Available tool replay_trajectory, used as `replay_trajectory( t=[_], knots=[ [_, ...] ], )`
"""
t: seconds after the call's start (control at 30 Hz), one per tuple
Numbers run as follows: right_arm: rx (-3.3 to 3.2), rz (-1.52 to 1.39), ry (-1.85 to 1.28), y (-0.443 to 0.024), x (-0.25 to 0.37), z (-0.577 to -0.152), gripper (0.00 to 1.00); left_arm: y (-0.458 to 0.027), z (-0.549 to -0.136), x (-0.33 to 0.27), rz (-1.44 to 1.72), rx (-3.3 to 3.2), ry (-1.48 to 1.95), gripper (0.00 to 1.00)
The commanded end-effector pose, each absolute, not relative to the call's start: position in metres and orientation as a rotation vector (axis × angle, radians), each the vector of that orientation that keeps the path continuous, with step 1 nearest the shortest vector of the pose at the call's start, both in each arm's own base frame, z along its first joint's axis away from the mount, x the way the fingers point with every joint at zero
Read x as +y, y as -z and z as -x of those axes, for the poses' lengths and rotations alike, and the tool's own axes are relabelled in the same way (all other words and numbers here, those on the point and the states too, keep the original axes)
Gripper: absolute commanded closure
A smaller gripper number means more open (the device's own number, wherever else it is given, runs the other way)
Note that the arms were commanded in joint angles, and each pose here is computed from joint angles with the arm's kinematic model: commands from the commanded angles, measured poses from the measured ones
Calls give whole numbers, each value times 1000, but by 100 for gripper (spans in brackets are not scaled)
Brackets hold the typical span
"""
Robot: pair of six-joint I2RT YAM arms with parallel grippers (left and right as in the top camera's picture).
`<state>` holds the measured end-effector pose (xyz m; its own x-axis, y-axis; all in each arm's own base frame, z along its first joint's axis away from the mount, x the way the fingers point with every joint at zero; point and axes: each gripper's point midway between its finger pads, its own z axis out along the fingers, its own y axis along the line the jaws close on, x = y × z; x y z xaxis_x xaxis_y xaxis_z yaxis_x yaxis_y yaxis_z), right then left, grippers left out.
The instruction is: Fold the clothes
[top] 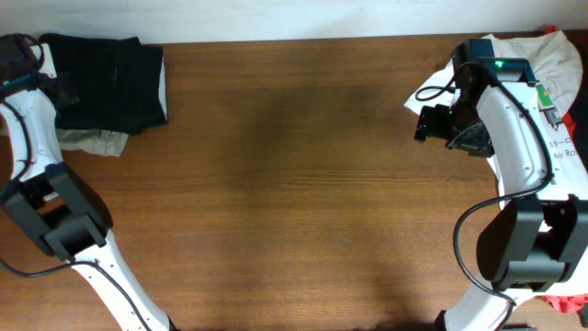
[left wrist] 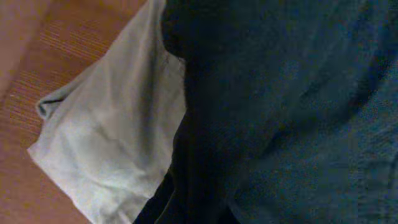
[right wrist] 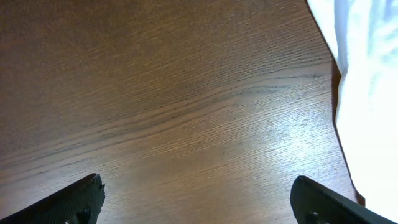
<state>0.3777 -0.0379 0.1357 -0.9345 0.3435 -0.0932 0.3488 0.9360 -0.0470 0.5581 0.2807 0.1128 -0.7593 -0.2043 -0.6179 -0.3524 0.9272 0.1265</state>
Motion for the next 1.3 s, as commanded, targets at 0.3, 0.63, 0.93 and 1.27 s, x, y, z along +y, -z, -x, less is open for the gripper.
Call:
replay_trajectory(
  t=[0.3,0.63,0.93,1.27],
  knots=[
    [2995,-537,123,-140,-41,-377,1,-219,-554,306,360,2243,-453,100],
    [2995,-537,123,-140,-41,-377,1,-71,-515,415,616,2379,-686,1],
    [2995,-537,123,-140,-41,-377,1,-158,-536,391,612,2219,-631,1],
    [2995,-537,123,-140,-41,-377,1,-115,-549,309,455,2429,-296,93]
  ],
)
